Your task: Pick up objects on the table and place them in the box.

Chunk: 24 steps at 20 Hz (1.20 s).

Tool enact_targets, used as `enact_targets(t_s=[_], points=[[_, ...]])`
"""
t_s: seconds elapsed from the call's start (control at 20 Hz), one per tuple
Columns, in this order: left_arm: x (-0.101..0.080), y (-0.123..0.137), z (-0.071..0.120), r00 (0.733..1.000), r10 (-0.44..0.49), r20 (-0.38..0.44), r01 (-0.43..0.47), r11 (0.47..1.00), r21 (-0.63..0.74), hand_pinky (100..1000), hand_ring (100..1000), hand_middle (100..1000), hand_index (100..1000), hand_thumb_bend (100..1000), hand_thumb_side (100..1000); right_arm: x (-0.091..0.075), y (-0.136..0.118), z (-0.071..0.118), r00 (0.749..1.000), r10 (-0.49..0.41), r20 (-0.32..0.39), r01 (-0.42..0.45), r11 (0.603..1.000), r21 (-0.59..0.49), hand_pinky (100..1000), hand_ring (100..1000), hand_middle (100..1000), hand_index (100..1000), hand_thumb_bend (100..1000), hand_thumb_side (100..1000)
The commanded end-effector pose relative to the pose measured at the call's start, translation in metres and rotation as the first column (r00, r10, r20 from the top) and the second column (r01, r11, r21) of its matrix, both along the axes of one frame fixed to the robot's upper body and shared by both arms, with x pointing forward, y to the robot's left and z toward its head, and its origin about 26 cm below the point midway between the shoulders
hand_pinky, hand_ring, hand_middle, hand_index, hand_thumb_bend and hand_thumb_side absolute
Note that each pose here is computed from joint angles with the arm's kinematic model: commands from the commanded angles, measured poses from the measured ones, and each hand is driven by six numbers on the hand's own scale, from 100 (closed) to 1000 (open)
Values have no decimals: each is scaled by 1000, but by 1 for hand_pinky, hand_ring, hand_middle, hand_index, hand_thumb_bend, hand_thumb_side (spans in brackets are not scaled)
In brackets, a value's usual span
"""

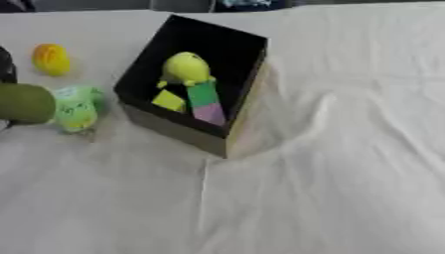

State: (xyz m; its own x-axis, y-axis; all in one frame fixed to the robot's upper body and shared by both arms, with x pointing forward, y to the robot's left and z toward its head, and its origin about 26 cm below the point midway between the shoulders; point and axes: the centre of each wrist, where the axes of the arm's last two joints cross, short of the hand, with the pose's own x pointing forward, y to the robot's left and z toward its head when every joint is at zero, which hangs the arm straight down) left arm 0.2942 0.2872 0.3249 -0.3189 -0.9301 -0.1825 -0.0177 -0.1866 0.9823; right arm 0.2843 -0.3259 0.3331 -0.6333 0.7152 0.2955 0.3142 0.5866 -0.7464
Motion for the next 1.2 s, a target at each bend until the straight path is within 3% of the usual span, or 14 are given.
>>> enact_targets(t_s=[0.05, 0.3, 0.55, 0.95, 1.15, 1.2], points=[[-4, -18, 24, 994, -88, 59, 88, 996, 1, 639, 566, 521, 497, 263, 100, -6, 0, 14, 999, 4, 45, -4, 1000, -15, 837, 816, 643, 785, 100, 764], [1, -68, 52, 967, -230, 114, 238, 969, -66, 648, 561, 520, 517, 192, 100, -6, 2, 16, 999, 18, 49, -18, 1000, -11, 837, 816, 643, 784, 100, 751], [27, -118, 61, 931, -344, 124, 358, 926, -121, 655, 567, 528, 534, 144, 100, -5, 6, 18, 998, 36, 45, -36, 999, -8, 837, 817, 643, 784, 100, 756], [76, -169, 38, 921, -380, 83, 388, 911, -139, 670, 591, 561, 566, 128, 100, -4, 10, 20, 997, 61, 40, -61, 998, 1, 837, 816, 642, 784, 100, 768], [101, -180, 18, 940, -337, 59, 342, 932, -123, 689, 622, 590, 599, 186, 100, -4, 12, 21, 997, 73, 39, -74, 997, 3, 837, 816, 642, 784, 100, 774], [107, -181, 12, 944, -325, 50, 329, 937, -119, 705, 641, 606, 628, 239, 100, -4, 13, 21, 996, 76, 38, -76, 997, 3, 837, 816, 642, 784, 100, 776]])
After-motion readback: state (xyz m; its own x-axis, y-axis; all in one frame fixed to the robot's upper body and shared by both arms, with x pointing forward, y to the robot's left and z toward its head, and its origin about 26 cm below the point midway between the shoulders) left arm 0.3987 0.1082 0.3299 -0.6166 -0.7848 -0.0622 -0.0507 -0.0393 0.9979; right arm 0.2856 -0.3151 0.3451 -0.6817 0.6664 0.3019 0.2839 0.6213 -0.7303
